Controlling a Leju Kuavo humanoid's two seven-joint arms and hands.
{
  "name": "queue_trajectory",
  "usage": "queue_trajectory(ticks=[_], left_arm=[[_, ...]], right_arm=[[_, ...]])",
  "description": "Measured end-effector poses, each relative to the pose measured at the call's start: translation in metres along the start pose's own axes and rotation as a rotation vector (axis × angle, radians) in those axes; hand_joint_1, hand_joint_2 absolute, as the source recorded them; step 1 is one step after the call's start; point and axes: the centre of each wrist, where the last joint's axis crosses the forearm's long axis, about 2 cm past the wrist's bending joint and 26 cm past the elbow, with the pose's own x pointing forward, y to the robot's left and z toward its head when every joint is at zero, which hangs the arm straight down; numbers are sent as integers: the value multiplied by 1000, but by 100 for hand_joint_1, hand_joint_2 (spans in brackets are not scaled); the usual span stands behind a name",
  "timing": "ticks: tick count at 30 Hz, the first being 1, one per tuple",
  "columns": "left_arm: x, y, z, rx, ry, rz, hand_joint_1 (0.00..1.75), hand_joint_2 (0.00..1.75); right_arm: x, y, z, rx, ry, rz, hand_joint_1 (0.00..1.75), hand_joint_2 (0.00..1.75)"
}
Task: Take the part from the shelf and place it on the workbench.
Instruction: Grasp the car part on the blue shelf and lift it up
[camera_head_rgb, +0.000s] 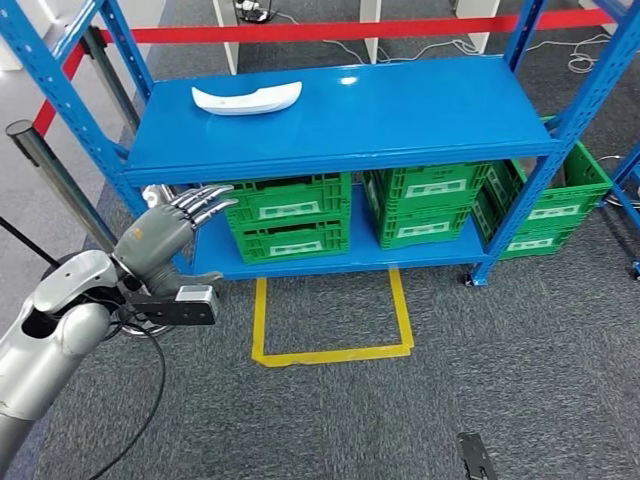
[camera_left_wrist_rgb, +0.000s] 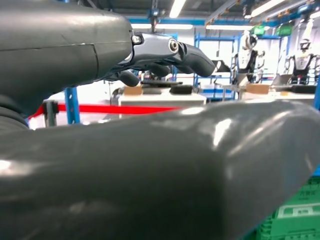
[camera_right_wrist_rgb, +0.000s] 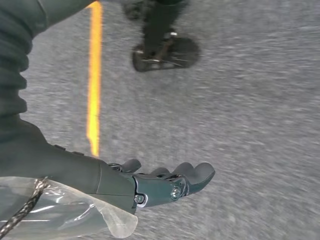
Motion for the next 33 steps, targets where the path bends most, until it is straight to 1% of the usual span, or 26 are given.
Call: queue_trajectory(ticks=[2,7,16,21,33], left_arm=[[0,2,0,-6,4,1,0,0],[1,-5,5,-20,4,17,0,0],[1,-4,6,-14,2,14,0,0],[2,-8,7,-22,2,20,0,0],[1,-7,8,-18,5,18,0,0]], right_arm=[[3,0,-2,2,-30,-8,0,175],[0,1,0,39,-45,-30,0,175],[-1,2,1,44,-46,-35,0,175],[-4,2,2,44,-41,-35,0,175],[-2,1,1,42,-45,-35,0,175]])
